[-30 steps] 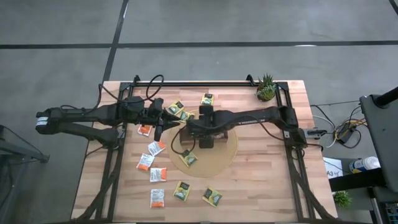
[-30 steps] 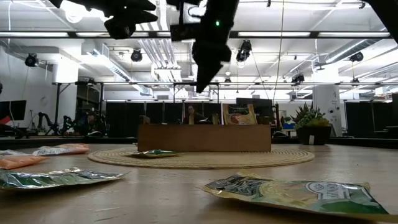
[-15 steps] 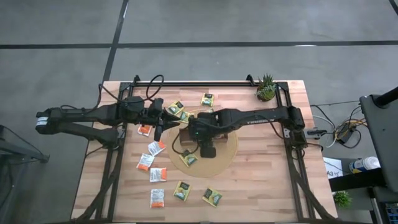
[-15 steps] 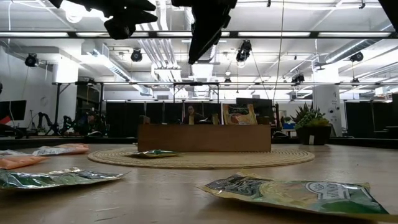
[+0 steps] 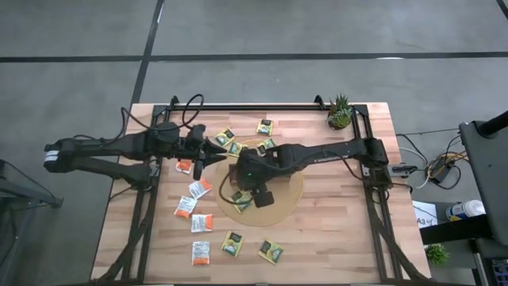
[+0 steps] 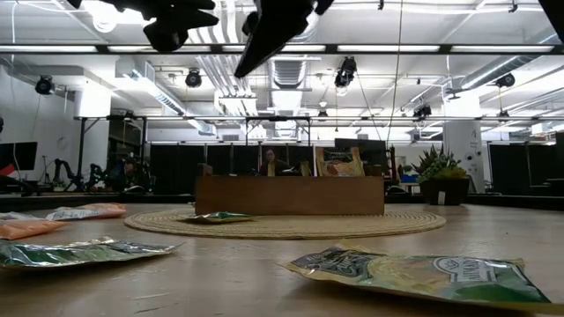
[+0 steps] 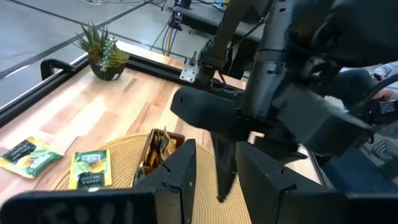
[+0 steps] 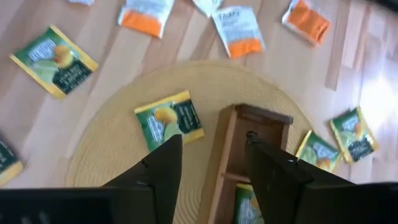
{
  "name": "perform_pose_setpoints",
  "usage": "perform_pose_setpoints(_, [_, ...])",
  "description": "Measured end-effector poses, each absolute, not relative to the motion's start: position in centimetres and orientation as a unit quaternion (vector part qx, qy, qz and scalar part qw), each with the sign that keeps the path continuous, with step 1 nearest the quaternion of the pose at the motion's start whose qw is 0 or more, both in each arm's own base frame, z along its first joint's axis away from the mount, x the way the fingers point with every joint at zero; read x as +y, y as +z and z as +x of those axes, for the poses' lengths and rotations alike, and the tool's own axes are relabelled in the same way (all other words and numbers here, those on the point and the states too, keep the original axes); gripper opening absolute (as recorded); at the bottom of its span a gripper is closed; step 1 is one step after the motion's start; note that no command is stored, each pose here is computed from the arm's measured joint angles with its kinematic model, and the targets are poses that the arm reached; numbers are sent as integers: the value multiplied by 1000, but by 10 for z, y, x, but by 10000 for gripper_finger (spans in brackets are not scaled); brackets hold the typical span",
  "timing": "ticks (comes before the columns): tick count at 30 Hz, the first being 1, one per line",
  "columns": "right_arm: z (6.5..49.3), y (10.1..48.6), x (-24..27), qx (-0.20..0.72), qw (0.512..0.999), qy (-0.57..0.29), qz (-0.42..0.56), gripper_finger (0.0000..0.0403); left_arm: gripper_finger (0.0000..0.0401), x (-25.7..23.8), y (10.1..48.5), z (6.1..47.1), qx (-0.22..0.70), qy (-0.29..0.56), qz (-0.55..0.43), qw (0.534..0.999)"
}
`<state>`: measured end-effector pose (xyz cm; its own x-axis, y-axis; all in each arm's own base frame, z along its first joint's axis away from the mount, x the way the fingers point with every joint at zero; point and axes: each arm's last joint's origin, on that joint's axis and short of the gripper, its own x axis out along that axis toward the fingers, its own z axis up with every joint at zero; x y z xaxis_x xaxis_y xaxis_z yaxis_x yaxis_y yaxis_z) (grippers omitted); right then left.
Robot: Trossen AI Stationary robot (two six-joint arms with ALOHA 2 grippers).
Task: Pick & Place Tea
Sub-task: Put the yellow tea bag into the middle section of the wooden organizer
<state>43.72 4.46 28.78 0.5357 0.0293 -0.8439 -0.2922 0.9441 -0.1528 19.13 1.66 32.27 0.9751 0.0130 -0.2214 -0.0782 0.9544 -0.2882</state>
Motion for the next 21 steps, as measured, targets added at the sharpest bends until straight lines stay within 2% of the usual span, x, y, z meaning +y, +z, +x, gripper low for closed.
perform_pose_setpoints(11, [425, 274, 57, 543, 825, 123, -98, 182, 108, 16, 316, 182, 155, 32, -153, 976])
perform_pose_setpoints(21, [409, 274, 127, 537, 808, 207, -129, 174, 108, 16, 316, 182, 154, 30, -141, 978])
